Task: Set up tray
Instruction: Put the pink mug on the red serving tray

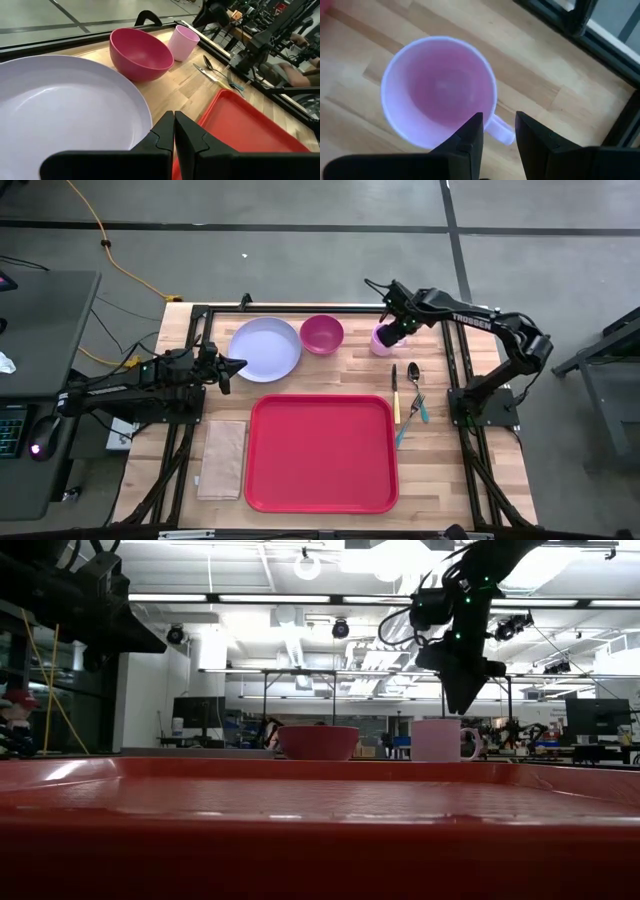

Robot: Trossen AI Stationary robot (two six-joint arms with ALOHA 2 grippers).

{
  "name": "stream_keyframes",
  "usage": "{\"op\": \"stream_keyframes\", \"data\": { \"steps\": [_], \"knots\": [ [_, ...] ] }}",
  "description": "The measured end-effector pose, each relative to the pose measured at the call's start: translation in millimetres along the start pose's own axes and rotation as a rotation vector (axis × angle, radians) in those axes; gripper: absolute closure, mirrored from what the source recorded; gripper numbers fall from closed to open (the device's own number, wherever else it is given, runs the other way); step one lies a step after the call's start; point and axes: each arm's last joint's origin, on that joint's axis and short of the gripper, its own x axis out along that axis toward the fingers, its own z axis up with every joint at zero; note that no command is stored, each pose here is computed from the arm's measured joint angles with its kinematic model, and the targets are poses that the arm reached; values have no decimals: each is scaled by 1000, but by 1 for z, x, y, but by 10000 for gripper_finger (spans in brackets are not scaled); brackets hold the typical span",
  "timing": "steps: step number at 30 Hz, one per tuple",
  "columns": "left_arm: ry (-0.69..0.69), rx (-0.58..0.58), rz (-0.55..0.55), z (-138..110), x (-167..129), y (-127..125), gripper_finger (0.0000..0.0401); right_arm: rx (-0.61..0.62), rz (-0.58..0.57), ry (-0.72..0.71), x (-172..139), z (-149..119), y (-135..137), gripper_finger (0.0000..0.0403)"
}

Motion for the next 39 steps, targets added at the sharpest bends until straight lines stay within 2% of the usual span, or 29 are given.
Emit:
{"op": "stream_keyframes", "data": {
  "steps": [31,39],
  "knots": [
    [-2,1,6,0,0,0,357,36,38,-76,1,9,-2,311],
    [-2,1,7,0,0,0,357,28,20,-36,15,11,1,311]
  ]
}}
